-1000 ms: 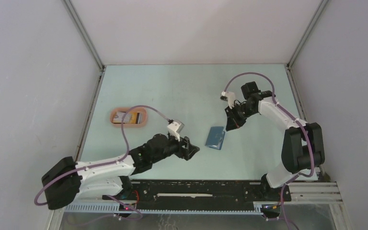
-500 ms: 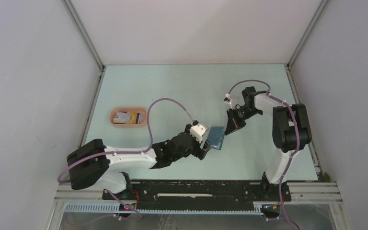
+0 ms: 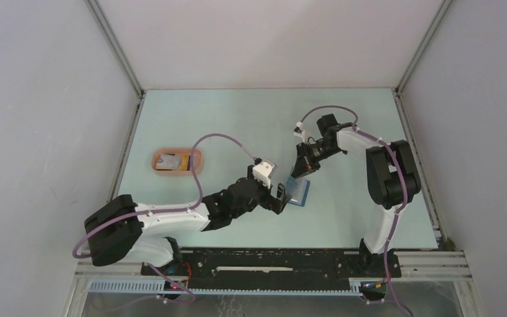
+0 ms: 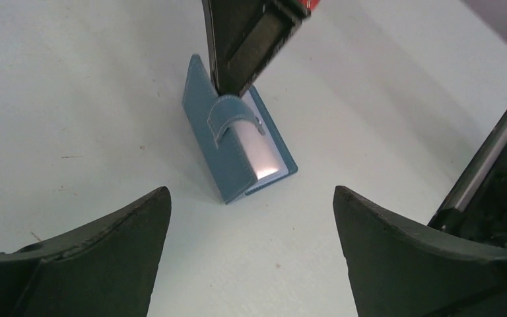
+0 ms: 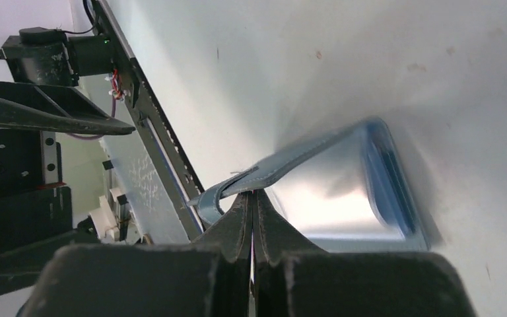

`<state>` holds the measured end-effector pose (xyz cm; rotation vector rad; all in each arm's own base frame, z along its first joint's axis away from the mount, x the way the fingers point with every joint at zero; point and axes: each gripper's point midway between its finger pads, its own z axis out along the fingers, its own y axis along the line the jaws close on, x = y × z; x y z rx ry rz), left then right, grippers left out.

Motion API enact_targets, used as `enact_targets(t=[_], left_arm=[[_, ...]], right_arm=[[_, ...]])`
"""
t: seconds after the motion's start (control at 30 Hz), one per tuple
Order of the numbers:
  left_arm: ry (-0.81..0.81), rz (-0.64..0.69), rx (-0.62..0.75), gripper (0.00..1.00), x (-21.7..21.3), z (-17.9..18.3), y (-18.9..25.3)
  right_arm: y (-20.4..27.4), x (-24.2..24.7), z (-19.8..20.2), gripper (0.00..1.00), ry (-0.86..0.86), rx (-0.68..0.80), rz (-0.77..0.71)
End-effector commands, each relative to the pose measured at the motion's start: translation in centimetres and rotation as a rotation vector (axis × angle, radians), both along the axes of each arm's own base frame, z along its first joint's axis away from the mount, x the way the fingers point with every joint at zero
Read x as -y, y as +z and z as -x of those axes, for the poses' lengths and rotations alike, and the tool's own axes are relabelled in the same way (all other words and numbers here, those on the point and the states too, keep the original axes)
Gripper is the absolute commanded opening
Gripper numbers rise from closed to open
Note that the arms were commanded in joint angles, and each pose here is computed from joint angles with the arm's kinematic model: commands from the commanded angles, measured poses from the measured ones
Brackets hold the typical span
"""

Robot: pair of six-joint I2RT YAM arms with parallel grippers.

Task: Put the credit cards into the card holder
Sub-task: Open the card holder at the center of the board.

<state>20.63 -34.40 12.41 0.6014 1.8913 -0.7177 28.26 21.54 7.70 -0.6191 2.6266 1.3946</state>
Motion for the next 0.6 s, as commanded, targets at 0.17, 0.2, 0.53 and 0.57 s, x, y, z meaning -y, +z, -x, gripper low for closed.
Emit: enact_targets(t=[0.17, 0.2, 0.53, 0.57], left_arm=[[0.166, 0.111, -0.164, 0.9, -2.2, -2.4, -0.4], [0.18, 0.102, -0.172, 0.88, -2.4, -2.6, -0.8], [0.255, -0.045, -0.218, 0.7, -4.0, -4.5, -4.8], [0.255, -0.051, -0.217, 0.7, -4.1, -4.6, -4.9]], right_arm=[[-2.0, -4.2, -0.6, 0.03, 0.067, 0.015, 0.058], [-2.4, -4.3, -0.5, 0.04, 0.07, 0.012, 0.072], [-4.5, -3.9, -0.6, 0.05, 0.091, 0.013, 0.14], [-4.5, -3.8, -0.6, 0.06, 0.091, 0.015, 0.141]])
